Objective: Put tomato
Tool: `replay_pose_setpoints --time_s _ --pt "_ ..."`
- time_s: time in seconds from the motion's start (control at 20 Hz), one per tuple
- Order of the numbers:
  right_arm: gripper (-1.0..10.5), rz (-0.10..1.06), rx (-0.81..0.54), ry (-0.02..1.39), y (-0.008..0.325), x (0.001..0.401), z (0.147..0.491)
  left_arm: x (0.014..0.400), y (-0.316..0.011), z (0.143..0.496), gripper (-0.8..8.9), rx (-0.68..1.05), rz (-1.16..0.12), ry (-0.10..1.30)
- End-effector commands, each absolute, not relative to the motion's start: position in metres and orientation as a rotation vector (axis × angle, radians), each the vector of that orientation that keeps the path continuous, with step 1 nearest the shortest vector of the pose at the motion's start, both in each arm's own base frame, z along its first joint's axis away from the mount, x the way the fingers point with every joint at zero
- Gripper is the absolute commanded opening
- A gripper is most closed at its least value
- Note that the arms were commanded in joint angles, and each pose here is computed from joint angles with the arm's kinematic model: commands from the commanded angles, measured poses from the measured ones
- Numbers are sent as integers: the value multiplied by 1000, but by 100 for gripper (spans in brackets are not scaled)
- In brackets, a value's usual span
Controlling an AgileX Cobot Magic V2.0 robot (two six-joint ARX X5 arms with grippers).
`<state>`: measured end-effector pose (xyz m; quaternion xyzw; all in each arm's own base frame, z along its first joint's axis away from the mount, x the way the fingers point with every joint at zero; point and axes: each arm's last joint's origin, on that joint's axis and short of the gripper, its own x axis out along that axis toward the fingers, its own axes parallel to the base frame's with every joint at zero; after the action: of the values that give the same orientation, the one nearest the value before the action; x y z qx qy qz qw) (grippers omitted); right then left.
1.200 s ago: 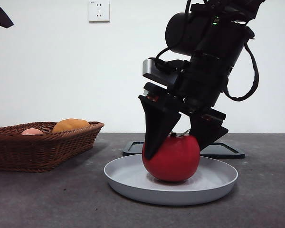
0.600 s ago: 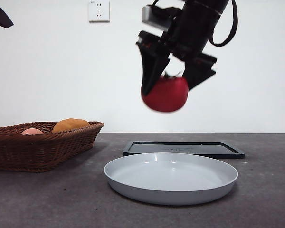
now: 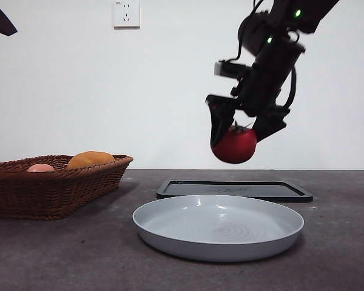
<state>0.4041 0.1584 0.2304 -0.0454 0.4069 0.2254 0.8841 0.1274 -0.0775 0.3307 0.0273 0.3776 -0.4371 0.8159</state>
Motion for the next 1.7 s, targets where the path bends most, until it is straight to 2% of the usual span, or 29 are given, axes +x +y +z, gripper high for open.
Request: replay_pose_setpoints --time_s 0.05,0.3,0.6,0.7,0.85,0.95,1.1,1.35,1.55,1.7 --pt "292 481 -110 858 166 418 215 128 -79 335 500 65 -945 788" --pt "292 478 -113 876 170 428 190 128 -79 335 500 65 -945 788" --pt "302 479 -118 904 170 427 185 128 -79 335 500 65 -945 789" --pt "387 483 -124 911 170 427 184 128 -79 335 500 65 -945 789" --pt "428 487 -124 918 171 426 184 128 -79 335 500 65 -945 788" --pt "563 484 -120 918 171 426 184 128 -79 335 500 65 -945 789" --pt "563 483 -116 908 171 427 190 128 -79 335 500 65 -945 789" --pt "563 474 -117 884 168 421 250 128 -79 335 500 63 -944 790" --pt "562 484 -101 760 154 386 323 128 -79 335 500 62 -944 790" --pt "562 488 -97 724 138 344 372 128 -79 335 500 63 -944 788"
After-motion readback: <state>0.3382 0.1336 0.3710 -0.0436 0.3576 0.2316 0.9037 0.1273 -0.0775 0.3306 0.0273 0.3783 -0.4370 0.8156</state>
